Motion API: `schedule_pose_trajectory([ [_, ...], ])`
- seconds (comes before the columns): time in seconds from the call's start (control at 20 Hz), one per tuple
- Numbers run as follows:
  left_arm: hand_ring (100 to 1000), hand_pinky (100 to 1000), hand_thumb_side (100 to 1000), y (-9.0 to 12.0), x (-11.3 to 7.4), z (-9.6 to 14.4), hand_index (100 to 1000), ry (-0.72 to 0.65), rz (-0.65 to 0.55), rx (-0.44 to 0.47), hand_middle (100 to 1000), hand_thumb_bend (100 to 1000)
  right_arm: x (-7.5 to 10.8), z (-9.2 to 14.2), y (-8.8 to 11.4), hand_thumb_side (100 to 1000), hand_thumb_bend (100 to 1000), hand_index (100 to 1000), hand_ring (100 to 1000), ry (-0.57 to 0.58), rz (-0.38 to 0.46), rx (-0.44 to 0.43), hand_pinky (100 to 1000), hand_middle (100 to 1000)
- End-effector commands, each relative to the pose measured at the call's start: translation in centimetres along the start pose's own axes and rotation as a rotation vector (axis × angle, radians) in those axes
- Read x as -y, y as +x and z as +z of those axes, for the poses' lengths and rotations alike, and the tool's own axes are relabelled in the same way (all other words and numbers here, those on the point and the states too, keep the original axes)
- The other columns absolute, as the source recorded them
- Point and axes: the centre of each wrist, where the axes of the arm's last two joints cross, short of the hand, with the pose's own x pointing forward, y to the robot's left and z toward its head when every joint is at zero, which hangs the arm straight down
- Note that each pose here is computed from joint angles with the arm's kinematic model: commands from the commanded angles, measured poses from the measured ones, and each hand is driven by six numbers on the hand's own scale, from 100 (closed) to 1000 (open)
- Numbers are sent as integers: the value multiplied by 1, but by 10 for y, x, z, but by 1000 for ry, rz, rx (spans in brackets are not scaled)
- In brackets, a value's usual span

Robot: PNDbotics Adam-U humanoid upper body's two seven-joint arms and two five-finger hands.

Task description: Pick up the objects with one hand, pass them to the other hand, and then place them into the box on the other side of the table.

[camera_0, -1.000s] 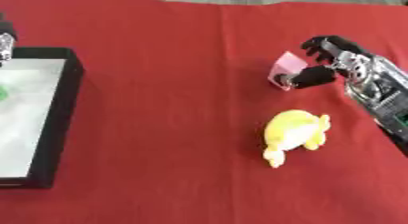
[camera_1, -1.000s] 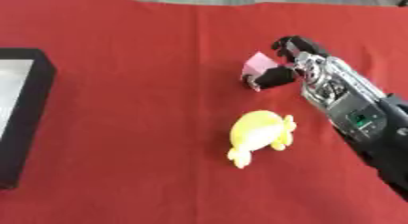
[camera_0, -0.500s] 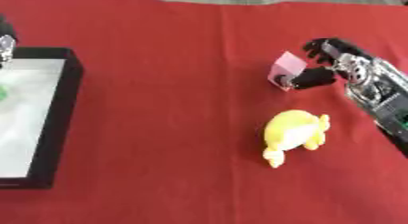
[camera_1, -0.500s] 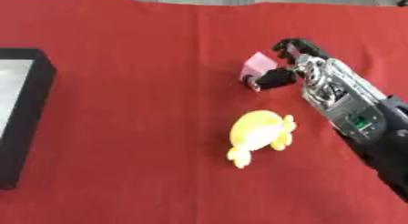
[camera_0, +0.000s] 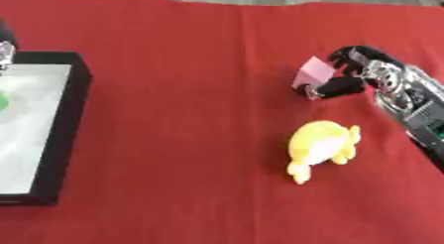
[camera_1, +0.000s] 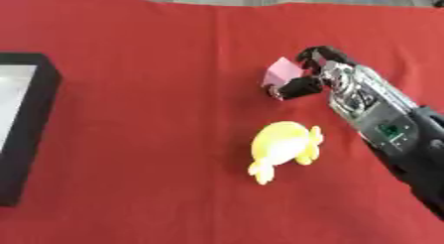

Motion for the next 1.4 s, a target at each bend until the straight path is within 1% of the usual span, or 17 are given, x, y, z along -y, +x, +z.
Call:
schedule_pose_trajectory([
  [0.05, 655, 828, 296, 2, -10, 0, 667, 28, -23, 10, 615, 100, 13, 1, -2, 420, 506, 886, 861, -22, -11, -14, 896, 817],
  [0.4, 655, 829, 298, 2, -9, 0, 667, 28, -23, 12, 616, 100, 11, -2, -4, 411, 494, 880, 858, -23, -28, -21, 894, 813],
  [0.55, 656, 829, 298, 2, -9, -1, 667, 28, -23, 12, 616, 100, 10, -3, -5, 380, 474, 874, 856, -25, -34, -26, 893, 809],
  [0.75, 657, 830, 292, 2, -9, -1, 667, 28, -24, 13, 617, 100, 9, -5, -7, 240, 435, 863, 852, -21, -40, -33, 895, 800],
  [0.8, 657, 830, 291, 2, -9, -1, 667, 28, -25, 12, 617, 100, 9, -5, -7, 233, 434, 862, 851, -19, -42, -35, 895, 799],
  [0.85, 657, 831, 287, 2, -10, -1, 667, 28, -25, 12, 617, 100, 9, -5, -8, 196, 433, 859, 850, -16, -44, -36, 896, 797],
  [0.9, 657, 831, 287, 2, -10, -1, 667, 28, -25, 12, 617, 100, 9, -6, -8, 194, 434, 859, 849, -13, -46, -36, 896, 797],
  [0.95, 657, 832, 287, 2, -10, -1, 667, 28, -25, 11, 617, 100, 8, -6, -8, 212, 407, 856, 848, -12, -47, -37, 896, 794],
  [1.15, 656, 832, 286, 2, -10, -1, 667, 30, -25, 10, 616, 100, 8, -7, -9, 205, 335, 843, 846, -18, -53, -39, 897, 784],
  [1.4, 656, 833, 288, 2, -10, -1, 666, 33, -20, 10, 615, 100, 7, -7, -8, 177, 291, 829, 843, -22, -63, -34, 893, 773],
])
